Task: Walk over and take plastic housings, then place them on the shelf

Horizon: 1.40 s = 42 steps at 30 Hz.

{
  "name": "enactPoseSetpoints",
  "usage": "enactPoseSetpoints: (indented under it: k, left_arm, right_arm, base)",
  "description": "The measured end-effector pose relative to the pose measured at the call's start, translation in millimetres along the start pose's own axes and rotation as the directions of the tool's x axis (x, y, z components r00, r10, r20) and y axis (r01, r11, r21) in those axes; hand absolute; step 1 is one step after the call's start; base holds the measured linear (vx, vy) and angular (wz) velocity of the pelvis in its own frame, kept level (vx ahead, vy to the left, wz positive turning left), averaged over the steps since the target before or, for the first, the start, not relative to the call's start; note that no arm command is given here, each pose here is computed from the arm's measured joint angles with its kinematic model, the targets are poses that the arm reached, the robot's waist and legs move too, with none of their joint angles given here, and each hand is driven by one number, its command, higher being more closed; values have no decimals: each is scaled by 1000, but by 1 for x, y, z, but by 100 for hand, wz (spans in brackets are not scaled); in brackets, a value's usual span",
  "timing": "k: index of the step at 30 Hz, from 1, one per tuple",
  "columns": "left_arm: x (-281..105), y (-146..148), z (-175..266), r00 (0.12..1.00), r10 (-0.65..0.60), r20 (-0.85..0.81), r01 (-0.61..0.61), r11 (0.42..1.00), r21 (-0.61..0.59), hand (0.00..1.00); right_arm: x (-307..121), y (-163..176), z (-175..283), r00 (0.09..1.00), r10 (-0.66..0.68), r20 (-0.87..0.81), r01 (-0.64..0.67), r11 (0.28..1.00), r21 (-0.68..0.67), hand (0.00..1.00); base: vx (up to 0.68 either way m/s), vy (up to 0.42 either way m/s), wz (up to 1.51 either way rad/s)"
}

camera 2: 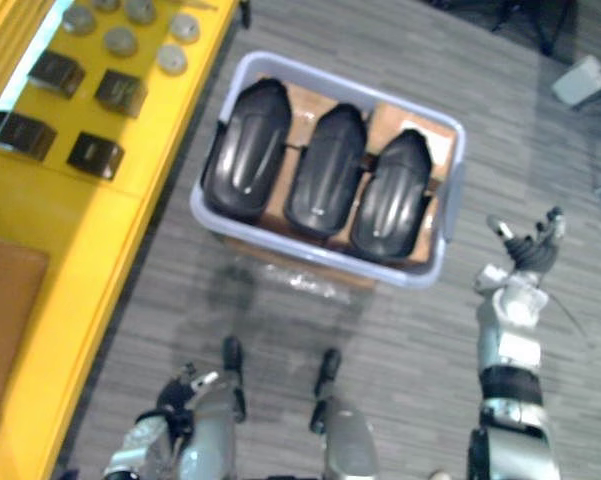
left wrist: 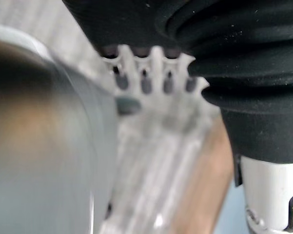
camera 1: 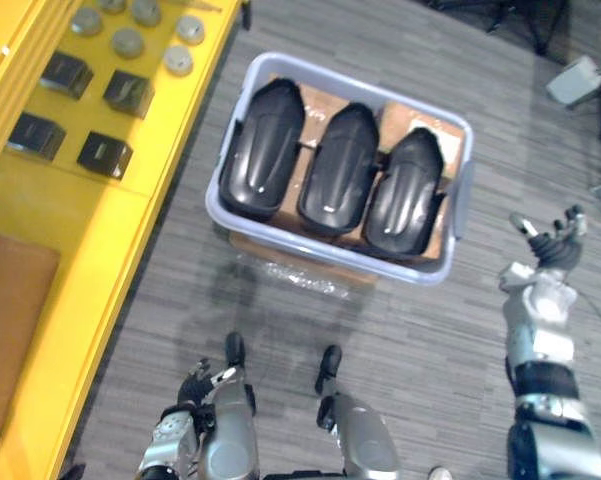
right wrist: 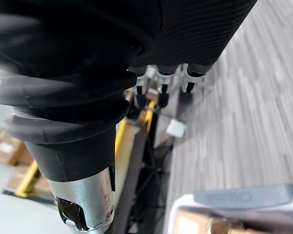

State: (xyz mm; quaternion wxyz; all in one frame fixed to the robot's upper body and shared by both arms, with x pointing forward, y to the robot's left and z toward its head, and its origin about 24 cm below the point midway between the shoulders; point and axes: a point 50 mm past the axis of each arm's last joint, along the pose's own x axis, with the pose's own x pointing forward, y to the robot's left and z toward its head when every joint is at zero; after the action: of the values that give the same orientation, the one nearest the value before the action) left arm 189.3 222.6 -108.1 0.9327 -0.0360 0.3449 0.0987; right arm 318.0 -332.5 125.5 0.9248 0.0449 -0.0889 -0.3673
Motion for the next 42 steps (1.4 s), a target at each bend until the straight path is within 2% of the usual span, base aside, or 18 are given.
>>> enactPoseSetpoints:
  k: [5, 12, 23, 24, 29, 33, 42]
  left_arm:
    - [4, -8, 3, 1000, -29, -7, 29, 1000, 0, 0]
    - [6, -27, -1, 996, -90, -21, 90, 995, -37, 0]
    - [6, -43, -5, 990, -143, -9, 142, 988, -57, 0]
    - [5, -45, -5, 989, -147, -6, 146, 987, -71, 0]
    - [5, -48, -7, 988, -156, -9, 154, 984, -89, 0]
    - [5, -49, -6, 987, -159, 0, 159, 983, -87, 0]
    - [4, -53, -6, 985, -173, 3, 173, 980, -100, 0]
  right_arm:
    - [33, -3, 35, 998, -59, 36, 60, 997, -44, 0]
    - [50, -7, 54, 995, -95, 20, 97, 988, -116, 0]
    - [59, 5, 71, 998, -54, -17, 47, 960, -277, 0]
    - [60, 2, 69, 997, -71, -41, 55, 951, -304, 100]
    - [62, -2, 76, 990, -134, -52, 106, 927, -359, 100]
    - [67, -17, 85, 972, -222, -77, 172, 895, -412, 100]
    - [68, -44, 79, 921, -369, -123, 222, 758, -613, 100]
  base:
    - [11, 51, 18]
    - [-64, 69, 18]
    - [-60, 28, 4]
    - [-29, -4, -4]
    - [-6, -4, 0]
    - [8, -9, 6]
    - [31, -6, 5]
